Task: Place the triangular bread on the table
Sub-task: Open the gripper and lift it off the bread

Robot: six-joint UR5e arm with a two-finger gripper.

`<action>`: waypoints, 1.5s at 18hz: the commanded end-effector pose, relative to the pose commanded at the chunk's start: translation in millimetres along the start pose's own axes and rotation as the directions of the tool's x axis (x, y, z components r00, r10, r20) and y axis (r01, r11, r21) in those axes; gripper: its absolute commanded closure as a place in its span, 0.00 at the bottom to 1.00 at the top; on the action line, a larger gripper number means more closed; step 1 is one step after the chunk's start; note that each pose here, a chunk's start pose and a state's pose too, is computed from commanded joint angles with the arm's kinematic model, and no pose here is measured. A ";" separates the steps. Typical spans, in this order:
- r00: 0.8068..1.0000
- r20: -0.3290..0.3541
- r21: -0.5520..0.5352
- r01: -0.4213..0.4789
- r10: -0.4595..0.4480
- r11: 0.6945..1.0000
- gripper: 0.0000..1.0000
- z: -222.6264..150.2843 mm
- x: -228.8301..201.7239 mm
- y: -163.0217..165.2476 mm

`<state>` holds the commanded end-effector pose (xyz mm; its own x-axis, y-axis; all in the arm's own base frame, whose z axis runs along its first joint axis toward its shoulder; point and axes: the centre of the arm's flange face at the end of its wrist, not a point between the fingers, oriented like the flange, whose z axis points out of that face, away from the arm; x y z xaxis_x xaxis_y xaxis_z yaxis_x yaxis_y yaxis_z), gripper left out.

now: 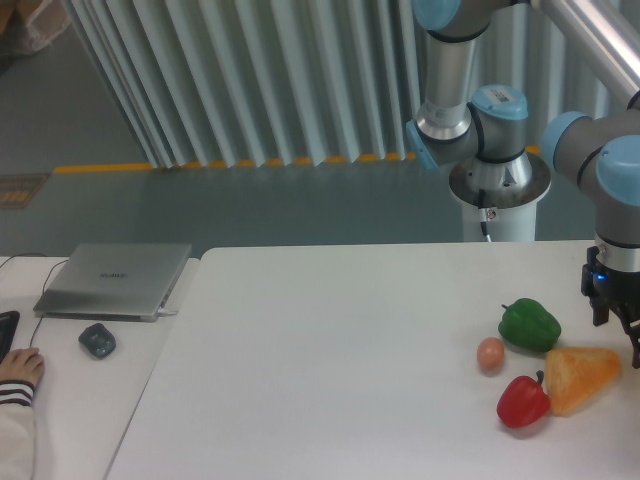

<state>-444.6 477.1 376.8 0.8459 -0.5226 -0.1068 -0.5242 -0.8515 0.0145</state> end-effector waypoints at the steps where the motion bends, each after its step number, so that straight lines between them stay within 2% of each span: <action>1: 1.000 0.001 0.002 0.000 0.000 1.000 0.00 -1.0 0.2 -0.1; 15: 1.000 0.012 0.015 -0.014 0.014 1.000 0.00 -6.7 -0.7 -2.3; 22: 0.999 0.009 -0.029 -0.041 0.041 0.999 0.00 0.5 4.5 -4.5; 27: 0.996 0.062 -0.037 -0.064 0.066 0.997 0.00 -10.2 1.8 9.6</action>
<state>-447.1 467.5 387.0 0.8017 -0.5739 -0.1672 -0.5731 -0.8174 0.0579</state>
